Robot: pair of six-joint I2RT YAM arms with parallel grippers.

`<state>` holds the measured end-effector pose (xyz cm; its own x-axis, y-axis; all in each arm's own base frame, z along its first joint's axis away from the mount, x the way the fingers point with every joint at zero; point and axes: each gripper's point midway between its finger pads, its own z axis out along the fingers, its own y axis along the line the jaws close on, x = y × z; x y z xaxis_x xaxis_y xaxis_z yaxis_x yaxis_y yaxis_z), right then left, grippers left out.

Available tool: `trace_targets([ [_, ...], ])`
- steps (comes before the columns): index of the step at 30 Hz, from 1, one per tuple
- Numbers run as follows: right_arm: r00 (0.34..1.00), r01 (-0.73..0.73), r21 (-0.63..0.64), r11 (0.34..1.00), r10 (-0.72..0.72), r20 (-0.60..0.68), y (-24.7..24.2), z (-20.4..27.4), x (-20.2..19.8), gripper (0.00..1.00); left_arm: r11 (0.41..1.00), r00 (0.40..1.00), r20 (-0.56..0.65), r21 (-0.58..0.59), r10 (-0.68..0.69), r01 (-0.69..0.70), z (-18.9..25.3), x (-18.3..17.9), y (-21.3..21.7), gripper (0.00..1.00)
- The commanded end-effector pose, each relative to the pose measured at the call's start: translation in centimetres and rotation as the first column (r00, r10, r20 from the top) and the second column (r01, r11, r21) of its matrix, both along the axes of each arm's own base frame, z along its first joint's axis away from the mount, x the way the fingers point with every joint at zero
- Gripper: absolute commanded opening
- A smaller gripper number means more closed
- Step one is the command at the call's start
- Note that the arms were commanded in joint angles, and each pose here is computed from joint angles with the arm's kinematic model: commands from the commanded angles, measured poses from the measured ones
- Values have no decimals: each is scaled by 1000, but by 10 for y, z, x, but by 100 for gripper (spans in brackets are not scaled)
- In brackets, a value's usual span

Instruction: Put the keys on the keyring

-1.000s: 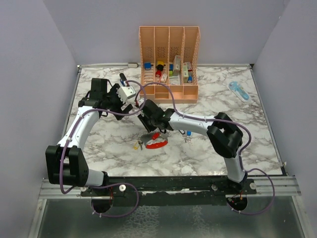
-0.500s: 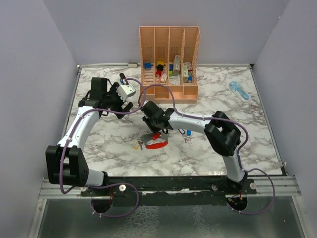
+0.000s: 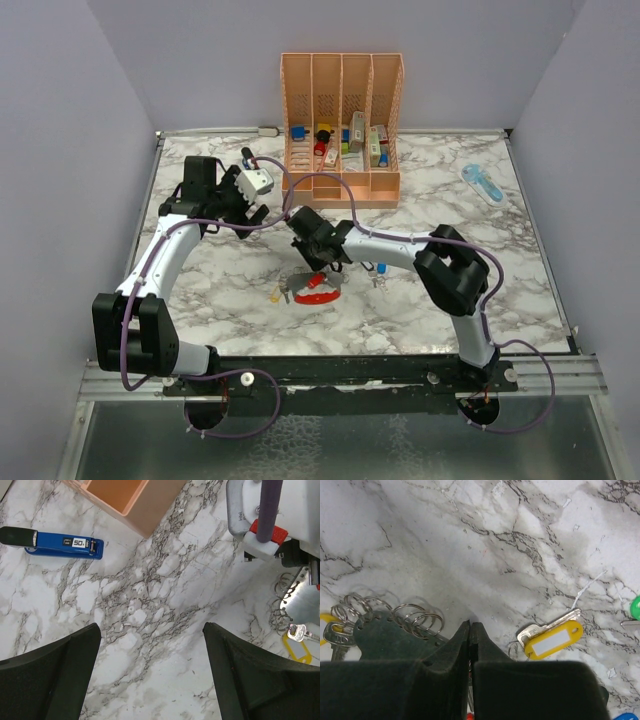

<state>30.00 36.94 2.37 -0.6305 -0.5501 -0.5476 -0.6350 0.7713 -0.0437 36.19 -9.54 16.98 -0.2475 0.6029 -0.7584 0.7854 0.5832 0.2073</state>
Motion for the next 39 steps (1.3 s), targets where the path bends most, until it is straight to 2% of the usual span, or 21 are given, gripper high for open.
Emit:
trace_targets([
  [1,999,34,-18,999,-34,-2,-16,12,-8,1,999,1000,16,-36,-9,9,6,0,-5,87],
  [12,992,36,159,987,-55,113,-9,75,-3,1,997,1000,15,-81,-13,14,6,2,-12,87],
  [17,986,-14,265,964,-31,165,-5,101,-7,1,984,998,-1,-164,-69,68,8,-4,-28,87],
  [22,980,-50,338,940,-18,197,-5,120,-14,1,933,983,-14,-316,-185,171,11,-18,-55,89],
  [26,978,-79,379,922,-1,208,-4,130,-21,1,832,944,-16,-479,-328,281,16,-38,-81,91],
  [28,977,-84,397,914,-4,215,-5,135,-23,1,793,932,-29,-536,-361,290,13,-44,-91,93],
  [30,977,-83,420,904,-10,214,-6,140,-25,1,786,926,-41,-543,-375,295,5,-49,-101,96],
  [39,978,-103,487,867,0,207,-3,162,-36,1,778,906,-73,-544,-417,315,-10,-63,-124,98],
])
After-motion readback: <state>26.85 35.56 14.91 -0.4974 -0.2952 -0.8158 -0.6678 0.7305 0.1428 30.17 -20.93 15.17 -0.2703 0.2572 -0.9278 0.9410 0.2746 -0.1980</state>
